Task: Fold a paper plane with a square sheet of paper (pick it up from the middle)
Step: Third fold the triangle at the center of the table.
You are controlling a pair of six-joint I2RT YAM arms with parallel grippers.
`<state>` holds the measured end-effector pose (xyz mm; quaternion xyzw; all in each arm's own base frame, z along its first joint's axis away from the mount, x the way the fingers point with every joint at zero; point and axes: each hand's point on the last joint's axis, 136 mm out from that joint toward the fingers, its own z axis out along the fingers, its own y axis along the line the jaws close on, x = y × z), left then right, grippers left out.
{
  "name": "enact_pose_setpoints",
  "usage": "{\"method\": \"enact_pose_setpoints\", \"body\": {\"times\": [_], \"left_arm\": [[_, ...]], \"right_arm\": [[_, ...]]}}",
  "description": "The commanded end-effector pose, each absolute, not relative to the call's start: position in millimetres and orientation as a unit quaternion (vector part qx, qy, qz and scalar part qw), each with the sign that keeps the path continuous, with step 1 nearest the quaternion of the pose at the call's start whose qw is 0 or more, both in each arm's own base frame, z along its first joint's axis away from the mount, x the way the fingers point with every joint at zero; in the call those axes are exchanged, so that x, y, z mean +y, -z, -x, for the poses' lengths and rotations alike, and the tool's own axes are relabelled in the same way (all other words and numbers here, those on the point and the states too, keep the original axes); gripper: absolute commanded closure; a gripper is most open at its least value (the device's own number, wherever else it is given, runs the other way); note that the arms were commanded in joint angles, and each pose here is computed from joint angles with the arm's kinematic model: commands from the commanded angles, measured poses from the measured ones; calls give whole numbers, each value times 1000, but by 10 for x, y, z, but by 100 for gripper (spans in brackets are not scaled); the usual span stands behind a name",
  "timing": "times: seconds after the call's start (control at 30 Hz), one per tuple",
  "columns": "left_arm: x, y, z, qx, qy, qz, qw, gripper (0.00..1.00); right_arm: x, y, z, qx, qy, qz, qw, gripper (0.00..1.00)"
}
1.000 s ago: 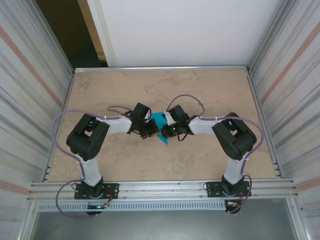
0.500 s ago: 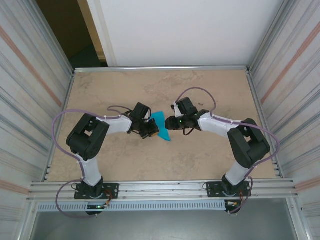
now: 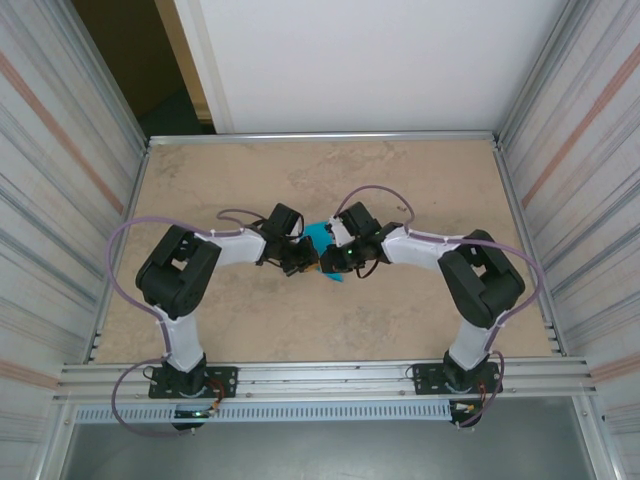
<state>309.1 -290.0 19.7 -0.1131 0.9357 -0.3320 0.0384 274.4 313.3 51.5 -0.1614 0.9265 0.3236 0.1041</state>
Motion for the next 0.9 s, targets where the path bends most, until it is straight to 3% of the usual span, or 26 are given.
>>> {"method": "enact_pose_setpoints", "body": {"times": [0.0, 0.87], "left_arm": [[-2802, -32, -3017, 946, 302, 113, 18, 93], [-2945, -284, -3158, 934, 348, 74, 28, 89]], "right_arm": [[3188, -480, -2709, 924, -331, 174, 83, 89], [3032, -164, -2734, 937, -315, 143, 46, 91]]}}
